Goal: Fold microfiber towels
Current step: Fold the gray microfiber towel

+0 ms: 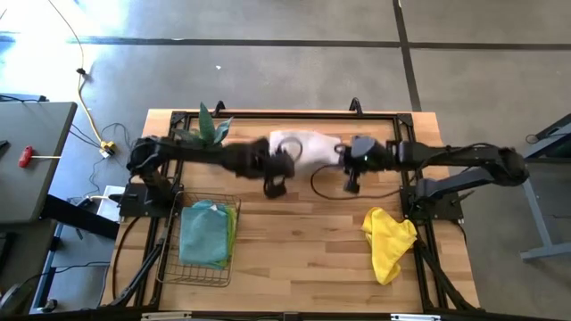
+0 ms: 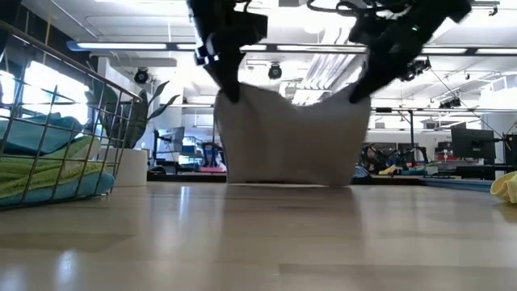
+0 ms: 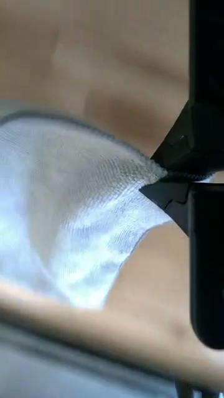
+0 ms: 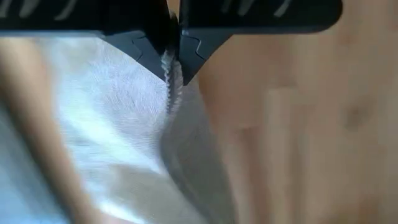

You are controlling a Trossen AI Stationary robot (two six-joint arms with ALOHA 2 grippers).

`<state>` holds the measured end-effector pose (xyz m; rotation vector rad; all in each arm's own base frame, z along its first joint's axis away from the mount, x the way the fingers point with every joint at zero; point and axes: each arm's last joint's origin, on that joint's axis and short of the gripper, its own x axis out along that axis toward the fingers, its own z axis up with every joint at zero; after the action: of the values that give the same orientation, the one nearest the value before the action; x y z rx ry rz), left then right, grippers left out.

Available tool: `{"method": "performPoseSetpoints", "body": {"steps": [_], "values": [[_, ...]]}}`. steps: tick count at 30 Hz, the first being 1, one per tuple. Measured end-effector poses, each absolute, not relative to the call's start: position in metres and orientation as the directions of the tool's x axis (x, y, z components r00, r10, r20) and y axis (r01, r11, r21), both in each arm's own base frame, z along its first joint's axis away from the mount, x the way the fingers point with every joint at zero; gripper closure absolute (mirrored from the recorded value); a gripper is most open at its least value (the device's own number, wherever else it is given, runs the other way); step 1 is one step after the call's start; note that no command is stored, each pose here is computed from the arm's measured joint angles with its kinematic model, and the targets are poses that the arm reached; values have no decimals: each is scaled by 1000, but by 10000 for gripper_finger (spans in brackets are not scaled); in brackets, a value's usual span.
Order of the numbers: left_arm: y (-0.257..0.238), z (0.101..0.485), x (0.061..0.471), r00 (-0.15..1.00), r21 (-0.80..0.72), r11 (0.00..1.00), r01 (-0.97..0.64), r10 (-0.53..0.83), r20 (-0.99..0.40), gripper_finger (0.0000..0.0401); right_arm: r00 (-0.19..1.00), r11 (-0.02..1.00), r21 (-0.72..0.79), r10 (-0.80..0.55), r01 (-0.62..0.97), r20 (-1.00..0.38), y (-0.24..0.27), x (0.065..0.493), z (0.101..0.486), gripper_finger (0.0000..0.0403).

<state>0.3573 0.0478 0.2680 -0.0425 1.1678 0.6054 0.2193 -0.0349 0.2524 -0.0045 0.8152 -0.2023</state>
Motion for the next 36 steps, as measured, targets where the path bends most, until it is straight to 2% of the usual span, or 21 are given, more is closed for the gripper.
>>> {"method": "performPoseSetpoints", "body": {"steps": [6, 11, 15, 20, 26, 33, 36], "values": [[-16, 221, 356, 314, 140, 905, -402, 280, -907, 401, 690, 982, 171, 70, 79, -720, 9, 212, 198, 403], [-56, 212, 351, 364, 71, 908, -412, 235, -901, 401, 748, 946, 318, 171, 56, -641, 42, 203, 174, 403], [-78, 209, 351, 420, 4, 908, -419, 197, -886, 401, 789, 925, 380, 225, 11, -571, 66, 199, 174, 403], [-84, 211, 352, 450, -12, 916, -400, 185, -874, 401, 789, 923, 383, 200, 49, -582, 81, 194, 170, 403], [-64, 206, 358, 425, 41, 918, -394, 222, -877, 401, 759, 930, 361, 183, 73, -625, 85, 196, 160, 403], [-29, 166, 367, 251, 138, 944, -300, 218, -943, 401, 718, 959, 255, 93, 121, -690, 68, 201, 149, 402], [-14, 161, 369, 187, 199, 945, -260, 252, -949, 401, 717, 967, 213, 51, 138, -695, 56, 204, 149, 402]]}}
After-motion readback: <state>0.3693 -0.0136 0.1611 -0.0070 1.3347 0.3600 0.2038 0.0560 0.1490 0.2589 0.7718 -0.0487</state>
